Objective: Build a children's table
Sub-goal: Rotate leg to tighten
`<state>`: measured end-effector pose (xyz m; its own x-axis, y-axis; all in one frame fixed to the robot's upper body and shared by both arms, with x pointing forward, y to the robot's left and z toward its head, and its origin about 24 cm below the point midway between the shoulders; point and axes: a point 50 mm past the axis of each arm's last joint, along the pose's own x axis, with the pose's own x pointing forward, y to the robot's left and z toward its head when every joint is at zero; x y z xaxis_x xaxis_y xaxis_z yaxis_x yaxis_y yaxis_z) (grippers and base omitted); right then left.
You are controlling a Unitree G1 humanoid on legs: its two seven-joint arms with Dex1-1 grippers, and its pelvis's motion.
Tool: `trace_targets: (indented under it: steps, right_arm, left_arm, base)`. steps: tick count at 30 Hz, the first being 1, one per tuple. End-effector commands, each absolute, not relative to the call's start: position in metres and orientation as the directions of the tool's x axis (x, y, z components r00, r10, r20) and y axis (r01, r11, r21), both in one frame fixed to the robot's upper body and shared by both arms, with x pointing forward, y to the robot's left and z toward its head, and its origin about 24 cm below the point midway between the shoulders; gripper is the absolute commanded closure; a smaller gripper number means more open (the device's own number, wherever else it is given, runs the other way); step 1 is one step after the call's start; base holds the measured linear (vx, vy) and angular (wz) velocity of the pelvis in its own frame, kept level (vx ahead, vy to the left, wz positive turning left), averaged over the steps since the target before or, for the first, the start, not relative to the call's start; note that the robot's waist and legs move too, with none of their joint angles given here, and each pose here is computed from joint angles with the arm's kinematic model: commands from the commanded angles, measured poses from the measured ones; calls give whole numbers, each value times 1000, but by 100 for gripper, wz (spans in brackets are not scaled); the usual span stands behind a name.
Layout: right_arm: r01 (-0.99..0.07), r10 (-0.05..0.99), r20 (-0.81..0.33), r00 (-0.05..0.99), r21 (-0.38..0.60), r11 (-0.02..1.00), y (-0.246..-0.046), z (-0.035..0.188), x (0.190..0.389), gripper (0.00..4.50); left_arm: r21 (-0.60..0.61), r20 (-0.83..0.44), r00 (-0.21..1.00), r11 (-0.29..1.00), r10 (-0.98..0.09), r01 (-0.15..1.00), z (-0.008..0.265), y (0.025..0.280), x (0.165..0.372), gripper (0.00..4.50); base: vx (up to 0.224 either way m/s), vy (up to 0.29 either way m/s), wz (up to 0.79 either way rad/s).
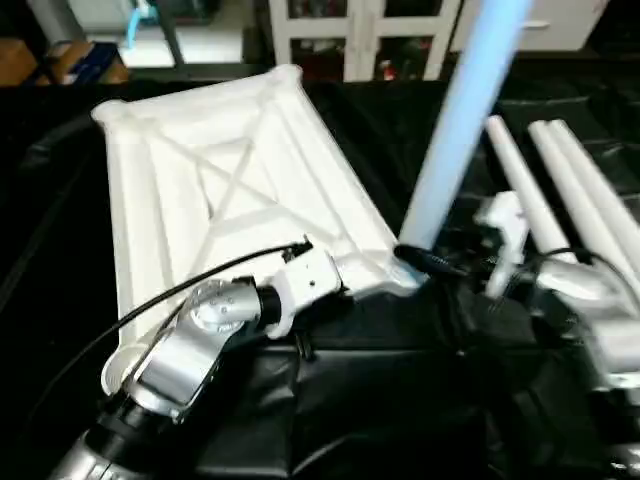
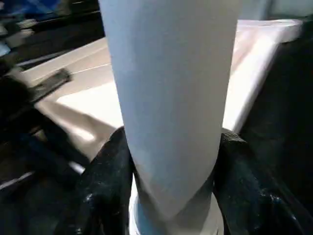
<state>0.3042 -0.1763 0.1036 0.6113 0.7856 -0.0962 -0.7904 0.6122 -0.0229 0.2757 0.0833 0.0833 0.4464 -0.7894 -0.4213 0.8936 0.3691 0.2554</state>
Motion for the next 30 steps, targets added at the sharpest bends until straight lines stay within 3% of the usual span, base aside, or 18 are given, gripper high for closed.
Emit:
trace_targets:
  steps: [1,5,6,8,12,15,18,20,21,23,25,26,30]
  right_arm:
    - [-606,594,-210,777,8,796,-188,78,315,256]
    - [-333,340,-239,910,69,940,-180,59,331,257]
    - [-172,189,-245,951,88,981,-180,53,339,257]
    - [21,7,-246,969,111,994,-177,48,347,258]
    - [151,-116,-241,964,131,980,-162,46,356,259]
    - [101,-75,-200,977,119,988,-142,54,366,259]
    - [18,0,-120,993,142,990,-134,68,373,259]
    - [-163,166,-12,986,120,979,-130,83,373,259]
    - [-235,233,31,972,80,969,-130,89,371,224]
    - [-310,307,78,949,28,950,-133,96,367,224]
    - [-360,357,99,929,13,933,-136,99,363,185]
    - [-434,434,126,892,-29,900,-142,105,355,185]
    - [-515,525,131,841,-102,851,-154,110,342,147]
  left_arm:
    - [210,-454,384,323,-804,923,75,67,267,450]
    - [196,-448,492,454,-747,869,77,48,280,450]
    - [174,-436,551,533,-712,828,79,38,288,450]
    - [137,-412,618,625,-669,768,85,24,296,450]
    - [70,-361,659,685,-660,725,97,2,301,450]
    - [56,-339,652,678,-678,733,103,-5,302,450]
    - [73,-358,674,700,-646,711,101,8,306,450]
    - [99,-364,693,714,-622,693,97,25,310,450]
    - [110,-364,697,714,-618,691,96,32,311,450]
    - [114,-371,696,714,-615,691,94,41,311,450]
    - [118,-373,702,719,-607,684,94,46,312,450]
    - [126,-380,709,727,-593,675,92,55,314,450]
    - [134,-387,713,729,-585,671,91,63,316,450]
  base:
    - [0,0,0]
    - [-13,3,-2]
    - [-57,24,-10]
    - [-62,27,-10]
    - [-28,13,-3]
    - [0,0,0]
    - [0,0,0]
    - [0,0,0]
    - [0,0,0]
    - [0,0,0]
    - [0,0,0]
    - [0,0,0]
    - [54,-29,11]
